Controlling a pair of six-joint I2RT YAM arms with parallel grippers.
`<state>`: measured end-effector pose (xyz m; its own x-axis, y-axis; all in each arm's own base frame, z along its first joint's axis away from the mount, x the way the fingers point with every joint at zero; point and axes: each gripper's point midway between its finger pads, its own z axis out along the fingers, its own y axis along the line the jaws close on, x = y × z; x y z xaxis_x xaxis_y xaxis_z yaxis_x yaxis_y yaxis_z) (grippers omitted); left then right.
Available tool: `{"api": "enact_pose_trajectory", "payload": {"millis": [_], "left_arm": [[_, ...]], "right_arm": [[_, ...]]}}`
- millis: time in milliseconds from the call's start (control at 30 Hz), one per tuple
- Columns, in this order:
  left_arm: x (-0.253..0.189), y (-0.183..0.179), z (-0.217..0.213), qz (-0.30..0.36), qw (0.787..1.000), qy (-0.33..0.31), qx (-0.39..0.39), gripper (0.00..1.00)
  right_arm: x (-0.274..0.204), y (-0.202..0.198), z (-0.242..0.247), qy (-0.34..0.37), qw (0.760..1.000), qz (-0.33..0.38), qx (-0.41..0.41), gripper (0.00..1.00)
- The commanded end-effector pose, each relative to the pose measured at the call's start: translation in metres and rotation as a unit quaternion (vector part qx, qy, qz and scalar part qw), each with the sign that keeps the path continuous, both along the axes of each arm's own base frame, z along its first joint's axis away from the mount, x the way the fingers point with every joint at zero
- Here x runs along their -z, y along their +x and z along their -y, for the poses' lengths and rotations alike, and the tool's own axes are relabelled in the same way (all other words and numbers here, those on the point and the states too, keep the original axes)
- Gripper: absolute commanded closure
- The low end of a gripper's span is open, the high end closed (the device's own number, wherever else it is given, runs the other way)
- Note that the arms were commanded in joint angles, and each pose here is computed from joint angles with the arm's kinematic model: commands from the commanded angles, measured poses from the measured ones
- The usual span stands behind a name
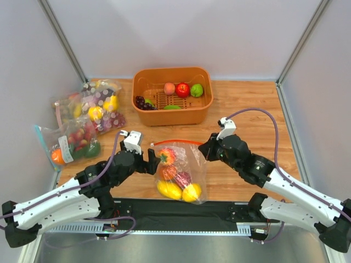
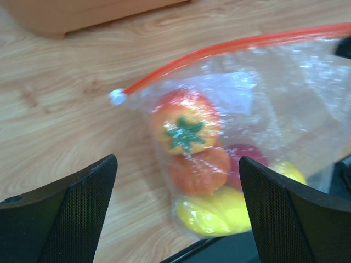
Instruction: Open the zip-top bag and remove the fake food
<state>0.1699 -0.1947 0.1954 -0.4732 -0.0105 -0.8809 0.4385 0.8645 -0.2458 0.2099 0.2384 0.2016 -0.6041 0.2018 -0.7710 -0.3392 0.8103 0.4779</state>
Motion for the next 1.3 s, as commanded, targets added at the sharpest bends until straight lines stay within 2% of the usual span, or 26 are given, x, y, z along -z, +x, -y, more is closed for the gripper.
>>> {"api": "enact_pose_trajectory", "payload": {"millis": [0,267,467,733,1000,1267], "left_arm": [[0.017,0.008,-0.015,-0.033,0.998,-0.011,-0.058,0.01],[0.049,0.019,-0.005,-0.081,0.993,-0.026,-0.082,0.01],[0.041,0.028,0.010,-0.066,0.989,-0.117,-0.067,0.01],[0.030,0.030,0.031,-0.060,0.980,-0.186,-0.034,0.01],[0.052,0.035,0.037,-0.095,0.982,-0.158,-0.041,0.01],[0.052,0.045,0.050,-0.087,0.978,-0.187,-0.037,0.01]], "right_arm": [[-0.001,-0.001,0.015,-0.013,1.000,0.015,0.018,1.00],[0.001,-0.011,0.023,-0.003,1.000,0.016,0.012,1.00],[0.003,-0.018,0.023,0.008,1.000,0.014,0.001,1.00],[0.006,-0.022,0.020,0.008,1.000,0.013,-0.017,1.00],[-0.001,-0.027,0.017,0.022,0.999,0.019,-0.033,1.00],[-0.002,-0.039,0.012,0.038,0.997,0.023,-0.069,1.00]]}}
